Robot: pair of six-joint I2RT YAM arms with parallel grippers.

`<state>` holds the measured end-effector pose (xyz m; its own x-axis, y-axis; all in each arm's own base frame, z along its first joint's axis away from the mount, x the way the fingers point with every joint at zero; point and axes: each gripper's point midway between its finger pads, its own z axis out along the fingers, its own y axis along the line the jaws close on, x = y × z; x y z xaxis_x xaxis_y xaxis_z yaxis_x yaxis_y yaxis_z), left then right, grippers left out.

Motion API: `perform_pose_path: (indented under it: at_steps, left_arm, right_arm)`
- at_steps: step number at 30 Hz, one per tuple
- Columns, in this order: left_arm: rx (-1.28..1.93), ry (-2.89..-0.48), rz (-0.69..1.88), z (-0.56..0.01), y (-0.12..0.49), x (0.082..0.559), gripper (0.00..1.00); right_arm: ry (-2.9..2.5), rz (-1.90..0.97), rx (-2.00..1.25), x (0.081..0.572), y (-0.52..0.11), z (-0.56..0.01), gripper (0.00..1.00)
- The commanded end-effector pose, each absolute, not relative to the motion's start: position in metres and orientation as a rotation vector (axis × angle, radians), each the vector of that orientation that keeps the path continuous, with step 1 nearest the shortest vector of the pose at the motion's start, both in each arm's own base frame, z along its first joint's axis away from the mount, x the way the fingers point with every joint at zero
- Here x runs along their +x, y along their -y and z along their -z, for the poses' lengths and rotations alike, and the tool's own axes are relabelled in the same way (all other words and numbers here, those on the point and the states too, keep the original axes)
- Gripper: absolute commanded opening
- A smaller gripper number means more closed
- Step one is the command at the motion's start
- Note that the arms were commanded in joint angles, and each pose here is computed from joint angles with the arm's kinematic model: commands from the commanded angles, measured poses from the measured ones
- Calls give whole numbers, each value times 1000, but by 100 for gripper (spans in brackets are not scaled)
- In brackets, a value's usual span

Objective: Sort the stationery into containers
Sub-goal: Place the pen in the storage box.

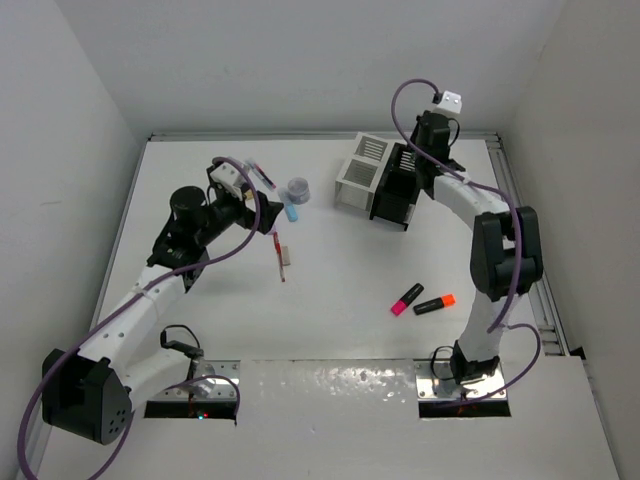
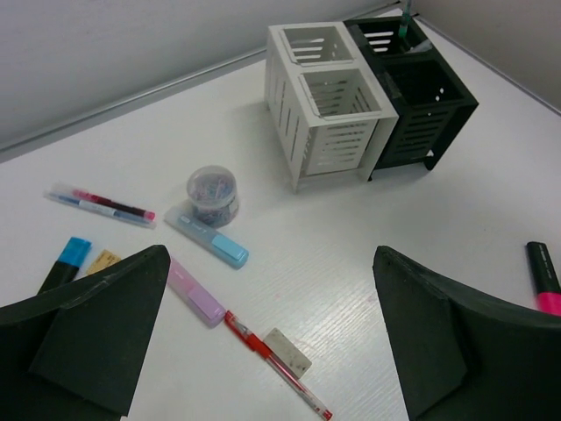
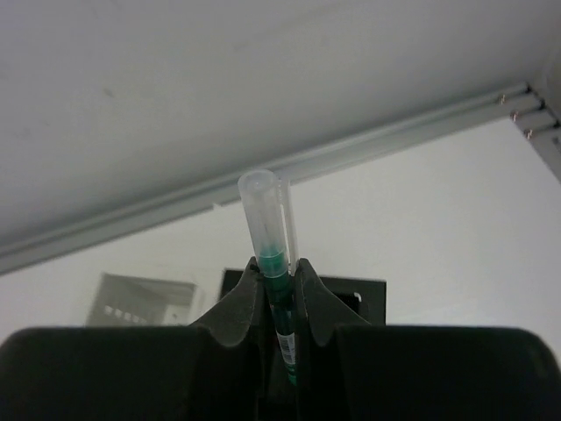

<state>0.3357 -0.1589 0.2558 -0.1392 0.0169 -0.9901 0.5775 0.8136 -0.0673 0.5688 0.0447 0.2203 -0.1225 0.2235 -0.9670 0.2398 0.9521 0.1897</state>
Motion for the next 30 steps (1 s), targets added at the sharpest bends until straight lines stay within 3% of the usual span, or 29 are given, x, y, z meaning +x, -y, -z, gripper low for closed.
perform_pose_path:
  at_steps: [1, 17, 20, 25, 30]
  left_arm:
    - [430, -1655, 476, -260, 148, 342, 100]
    - [399, -1651, 420, -258, 133, 357, 100]
    - [395, -1650, 415, -257, 131, 358, 100]
    - [399, -1633, 407, -260, 130, 360, 100]
    - [404, -1613, 384, -265, 127, 362, 100]
  right_arm:
    - [-1699, 43, 401, 581, -37, -213, 0]
    - [-1782, 11, 430, 581, -45, -137, 1]
    - [-1792, 0, 435, 578, -48, -134, 8]
    - [-1793, -10, 440, 575, -49, -139, 34]
    - [-1784, -23, 439, 569, -50, -149, 46]
